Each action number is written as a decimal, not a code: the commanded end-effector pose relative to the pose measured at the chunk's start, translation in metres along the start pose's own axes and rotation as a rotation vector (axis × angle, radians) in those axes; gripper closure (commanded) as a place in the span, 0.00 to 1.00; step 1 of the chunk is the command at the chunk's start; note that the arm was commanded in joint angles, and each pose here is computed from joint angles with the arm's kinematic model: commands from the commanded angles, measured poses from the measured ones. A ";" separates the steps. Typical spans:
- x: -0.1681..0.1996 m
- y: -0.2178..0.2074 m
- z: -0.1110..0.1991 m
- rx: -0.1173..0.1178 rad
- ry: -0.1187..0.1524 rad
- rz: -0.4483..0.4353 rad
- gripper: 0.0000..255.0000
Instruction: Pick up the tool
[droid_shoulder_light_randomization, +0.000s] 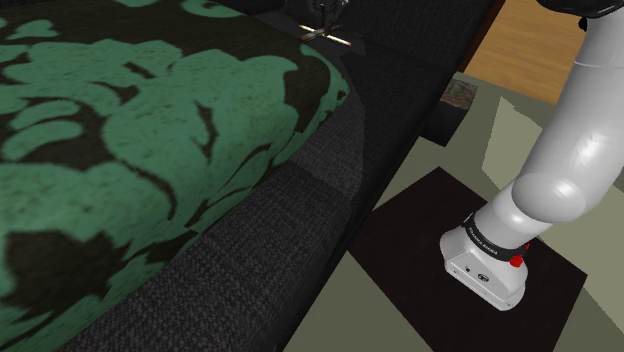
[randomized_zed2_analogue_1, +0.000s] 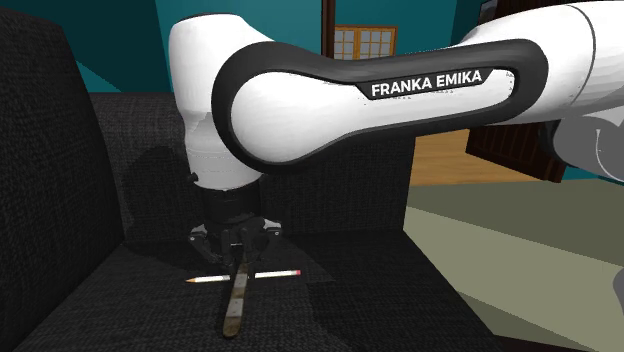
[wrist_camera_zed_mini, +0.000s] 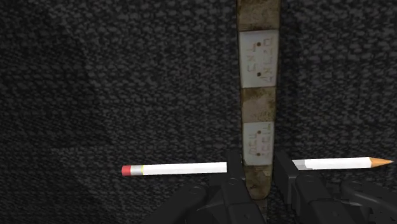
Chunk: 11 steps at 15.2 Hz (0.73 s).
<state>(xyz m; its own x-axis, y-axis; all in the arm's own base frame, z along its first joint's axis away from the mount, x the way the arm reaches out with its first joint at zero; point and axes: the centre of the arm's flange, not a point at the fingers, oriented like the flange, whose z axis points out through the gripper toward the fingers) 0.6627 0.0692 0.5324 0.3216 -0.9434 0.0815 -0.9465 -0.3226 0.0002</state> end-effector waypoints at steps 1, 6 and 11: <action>0.000 0.000 0.001 -0.001 0.000 0.000 1.00; 0.000 0.000 0.001 -0.001 0.000 0.000 1.00; 0.002 0.000 -0.021 -0.001 0.000 0.000 1.00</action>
<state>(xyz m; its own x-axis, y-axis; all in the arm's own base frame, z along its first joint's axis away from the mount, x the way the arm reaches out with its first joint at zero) 0.6627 0.0679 0.5475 0.3215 -0.9434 0.0815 -0.9466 -0.3225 0.0007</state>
